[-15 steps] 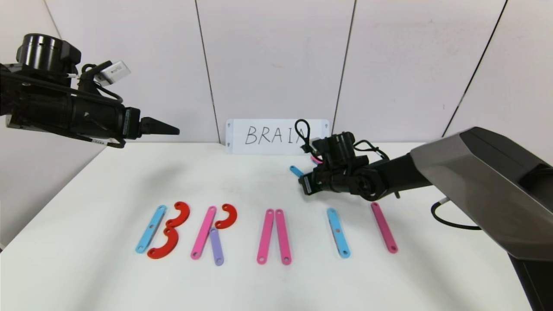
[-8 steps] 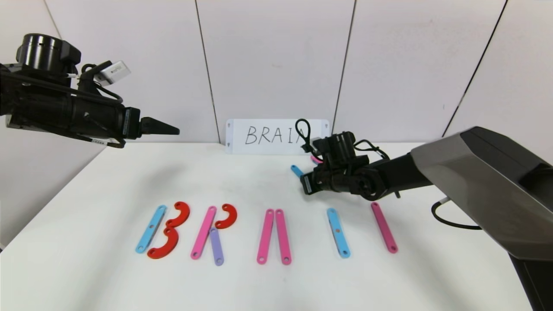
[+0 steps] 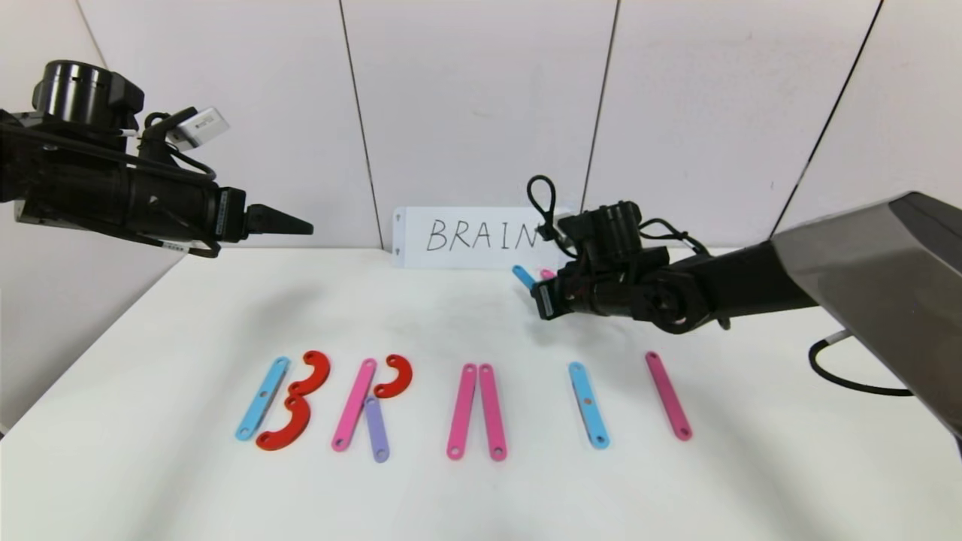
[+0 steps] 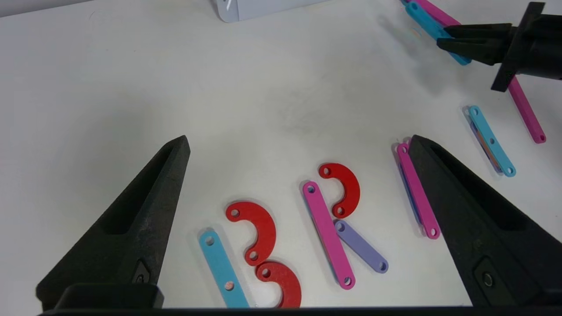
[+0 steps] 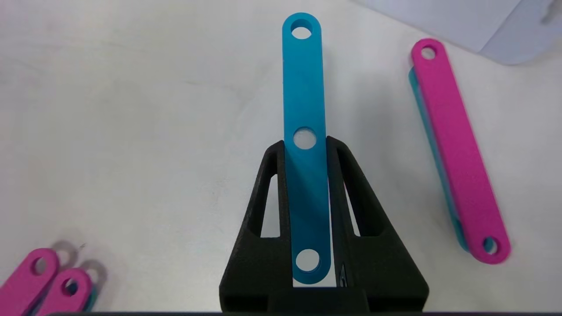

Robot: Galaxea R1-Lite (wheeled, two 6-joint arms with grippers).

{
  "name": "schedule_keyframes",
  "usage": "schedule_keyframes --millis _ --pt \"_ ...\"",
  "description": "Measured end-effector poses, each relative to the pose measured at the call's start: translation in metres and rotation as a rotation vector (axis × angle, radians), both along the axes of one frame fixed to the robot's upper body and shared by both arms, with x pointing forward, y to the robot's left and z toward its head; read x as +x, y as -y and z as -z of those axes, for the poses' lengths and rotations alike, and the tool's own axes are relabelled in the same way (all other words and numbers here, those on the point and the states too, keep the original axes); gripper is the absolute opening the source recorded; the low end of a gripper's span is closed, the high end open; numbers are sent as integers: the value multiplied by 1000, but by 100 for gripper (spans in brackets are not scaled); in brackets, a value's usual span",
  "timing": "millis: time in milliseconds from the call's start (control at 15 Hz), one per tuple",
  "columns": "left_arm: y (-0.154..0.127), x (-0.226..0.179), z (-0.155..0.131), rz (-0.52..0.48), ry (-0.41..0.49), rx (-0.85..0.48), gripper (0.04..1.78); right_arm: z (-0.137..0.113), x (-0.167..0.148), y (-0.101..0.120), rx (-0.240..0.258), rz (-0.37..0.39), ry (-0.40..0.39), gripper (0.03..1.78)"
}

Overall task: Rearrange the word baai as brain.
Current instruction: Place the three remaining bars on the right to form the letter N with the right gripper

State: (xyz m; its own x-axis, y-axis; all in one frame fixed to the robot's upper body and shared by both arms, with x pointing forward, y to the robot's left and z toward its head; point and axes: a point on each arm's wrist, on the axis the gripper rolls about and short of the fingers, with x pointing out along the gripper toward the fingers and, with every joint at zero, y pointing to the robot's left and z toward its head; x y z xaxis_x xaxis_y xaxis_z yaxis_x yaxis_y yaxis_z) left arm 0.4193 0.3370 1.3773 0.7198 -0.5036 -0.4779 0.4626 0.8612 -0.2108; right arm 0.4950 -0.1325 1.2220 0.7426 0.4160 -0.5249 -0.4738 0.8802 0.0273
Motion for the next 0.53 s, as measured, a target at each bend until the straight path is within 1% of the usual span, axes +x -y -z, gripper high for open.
schedule_keyframes --millis 133,200,333,533 --pt "0 0 0 2 5 -1 174 -19 -12 12 6 12 18 28" --pt "0 0 0 1 3 -2 174 -29 -21 23 9 24 25 28" --pt "0 -1 -1 2 5 -3 174 -42 -39 43 8 49 24 28" --pt "0 -1 -1 2 8 -1 174 -49 -71 73 -4 90 0 28"
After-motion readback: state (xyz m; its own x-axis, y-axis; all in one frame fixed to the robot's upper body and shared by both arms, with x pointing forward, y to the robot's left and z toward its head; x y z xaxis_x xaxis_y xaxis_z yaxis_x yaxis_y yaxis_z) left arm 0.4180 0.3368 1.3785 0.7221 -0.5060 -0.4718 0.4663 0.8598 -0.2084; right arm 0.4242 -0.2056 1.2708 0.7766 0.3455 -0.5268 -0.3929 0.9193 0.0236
